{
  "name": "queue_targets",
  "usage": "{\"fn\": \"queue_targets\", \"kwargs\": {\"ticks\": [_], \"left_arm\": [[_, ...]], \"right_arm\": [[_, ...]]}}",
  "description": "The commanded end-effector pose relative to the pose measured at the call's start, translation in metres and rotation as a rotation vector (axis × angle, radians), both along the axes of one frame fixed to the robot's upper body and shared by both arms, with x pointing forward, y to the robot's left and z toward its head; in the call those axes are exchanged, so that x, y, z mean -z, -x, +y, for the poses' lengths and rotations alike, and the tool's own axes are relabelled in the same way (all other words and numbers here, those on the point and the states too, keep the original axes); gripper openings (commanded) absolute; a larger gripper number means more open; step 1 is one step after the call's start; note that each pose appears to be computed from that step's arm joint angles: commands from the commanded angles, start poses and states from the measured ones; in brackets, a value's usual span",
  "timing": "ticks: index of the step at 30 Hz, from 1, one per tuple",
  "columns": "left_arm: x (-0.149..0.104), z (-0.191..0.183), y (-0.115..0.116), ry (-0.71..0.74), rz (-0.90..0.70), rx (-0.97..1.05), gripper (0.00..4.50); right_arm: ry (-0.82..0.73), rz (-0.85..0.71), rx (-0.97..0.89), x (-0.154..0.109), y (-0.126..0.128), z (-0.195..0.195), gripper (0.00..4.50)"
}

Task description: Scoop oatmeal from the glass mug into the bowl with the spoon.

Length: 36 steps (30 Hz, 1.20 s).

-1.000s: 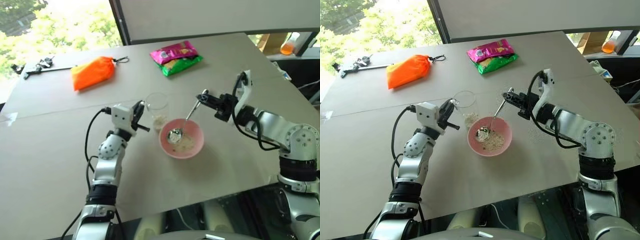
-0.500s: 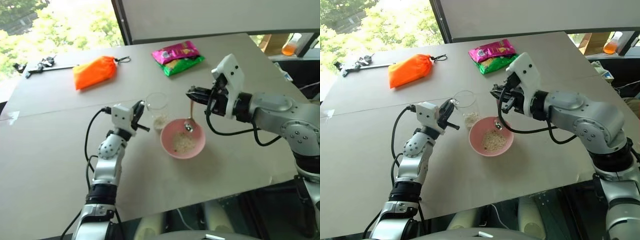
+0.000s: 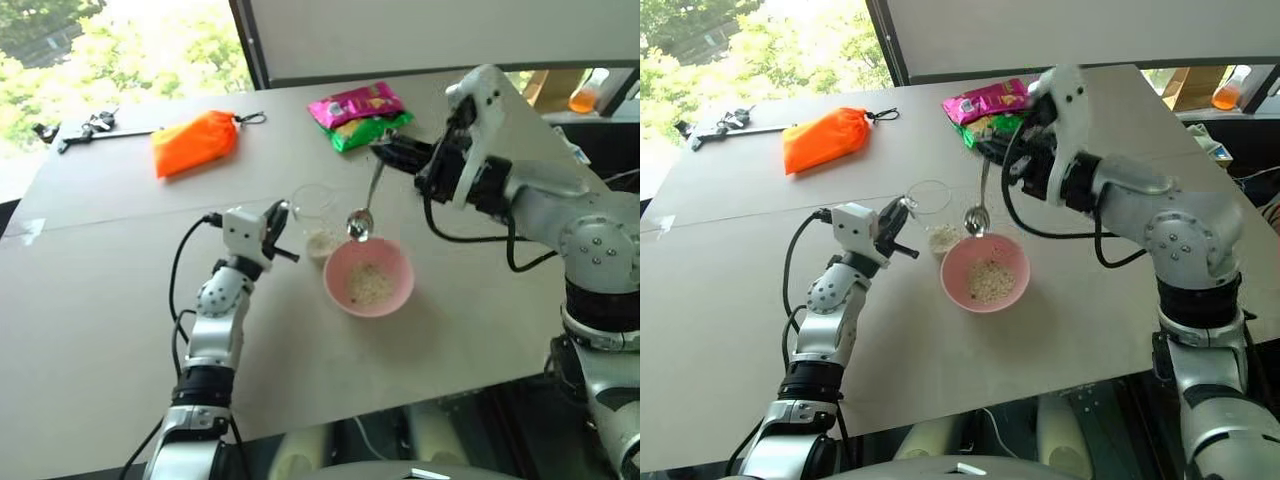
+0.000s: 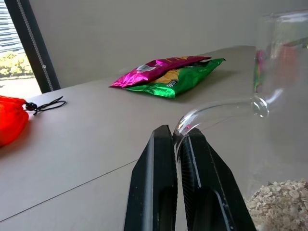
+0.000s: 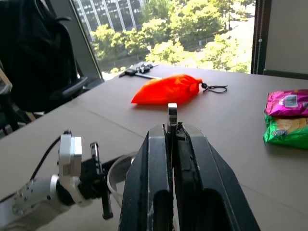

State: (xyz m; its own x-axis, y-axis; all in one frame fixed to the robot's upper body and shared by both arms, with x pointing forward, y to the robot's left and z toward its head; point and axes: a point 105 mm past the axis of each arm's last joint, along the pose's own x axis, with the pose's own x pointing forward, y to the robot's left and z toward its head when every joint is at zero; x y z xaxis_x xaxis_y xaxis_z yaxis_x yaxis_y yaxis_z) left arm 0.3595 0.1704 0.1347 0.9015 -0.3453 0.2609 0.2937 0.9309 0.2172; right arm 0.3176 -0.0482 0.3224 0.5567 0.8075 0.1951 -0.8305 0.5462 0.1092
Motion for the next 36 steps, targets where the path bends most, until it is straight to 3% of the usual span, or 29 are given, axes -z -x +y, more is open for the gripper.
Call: {"fn": "queue_targets", "kwargs": {"ticks": [1,7,16,18,20,22,23,27,36], "left_arm": [[-0.006,0.004,0.001,-0.011,-0.030,-0.009,0.05],[-0.005,0.005,0.001,-0.014,-0.031,-0.013,0.05],[-0.005,0.009,0.003,-0.015,-0.036,-0.028,0.05],[-0.005,0.010,0.004,-0.015,-0.034,-0.030,0.00],[-0.004,0.011,0.005,-0.022,-0.031,-0.031,0.00],[-0.005,0.014,0.005,-0.031,-0.032,-0.036,0.00],[-0.005,0.016,0.006,-0.034,-0.033,-0.040,0.00],[-0.006,0.021,0.007,-0.042,-0.030,-0.048,0.00],[-0.004,0.031,0.011,-0.046,-0.007,-0.066,0.00]], "right_arm": [[-0.131,-0.041,-0.036,-0.037,0.011,0.003,0.00],[-0.188,0.007,-0.033,-0.040,0.002,0.022,0.00],[0.059,0.029,0.000,0.030,-0.012,0.037,0.00],[0.060,0.030,-0.012,0.031,-0.012,0.038,0.74],[-0.020,0.003,-0.008,0.016,-0.013,0.035,1.47],[-0.057,-0.036,0.016,0.004,-0.016,0.031,2.49],[-0.067,-0.047,0.017,0.000,-0.016,0.029,3.24],[-0.102,-0.066,0.026,-0.007,-0.018,0.019,3.38],[-0.076,-0.010,0.210,0.020,-0.042,-0.033,3.38]]}}
